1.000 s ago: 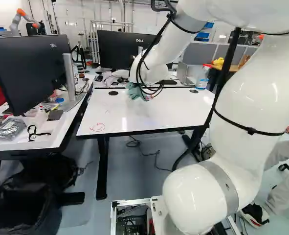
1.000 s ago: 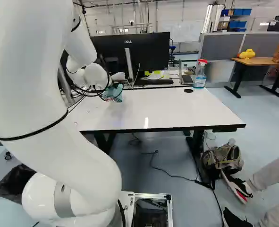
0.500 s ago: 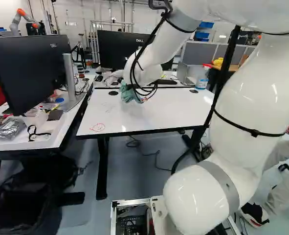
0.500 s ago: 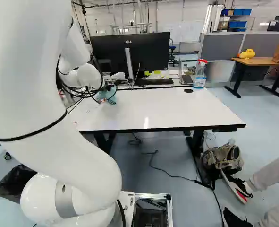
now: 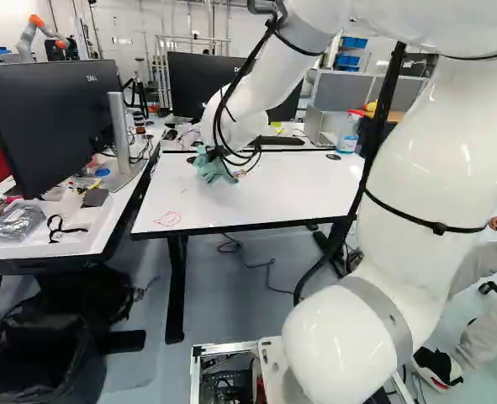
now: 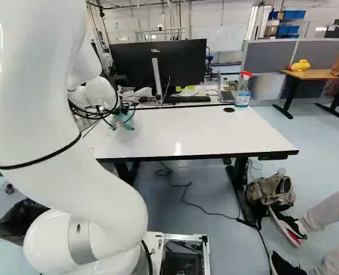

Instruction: Clean the table with the green towel

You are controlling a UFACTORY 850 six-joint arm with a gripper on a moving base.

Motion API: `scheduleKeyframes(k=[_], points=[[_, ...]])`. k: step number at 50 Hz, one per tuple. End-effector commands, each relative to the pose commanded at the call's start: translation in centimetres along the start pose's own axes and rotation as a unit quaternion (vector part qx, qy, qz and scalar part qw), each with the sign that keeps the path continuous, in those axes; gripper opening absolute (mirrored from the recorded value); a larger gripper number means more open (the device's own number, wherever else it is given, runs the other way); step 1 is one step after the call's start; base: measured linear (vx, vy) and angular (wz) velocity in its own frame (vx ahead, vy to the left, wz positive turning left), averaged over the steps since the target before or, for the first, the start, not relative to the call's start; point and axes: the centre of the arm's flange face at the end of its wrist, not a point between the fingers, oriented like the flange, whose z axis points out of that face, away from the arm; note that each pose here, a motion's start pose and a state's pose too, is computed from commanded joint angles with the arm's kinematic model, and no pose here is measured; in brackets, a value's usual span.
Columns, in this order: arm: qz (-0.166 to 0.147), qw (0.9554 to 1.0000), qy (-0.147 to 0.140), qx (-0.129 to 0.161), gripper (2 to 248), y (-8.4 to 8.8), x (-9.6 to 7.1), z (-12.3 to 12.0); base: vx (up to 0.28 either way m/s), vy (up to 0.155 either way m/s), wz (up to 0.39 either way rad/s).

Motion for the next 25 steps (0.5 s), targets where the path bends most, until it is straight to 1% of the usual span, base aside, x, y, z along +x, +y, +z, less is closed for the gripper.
scheduleKeyframes(k=[25], points=[[-0.016, 0.9988, -0.042, 0.018, 42, -2.5, 0.1, 1.0, 0.000, 0.000, 0.000]])
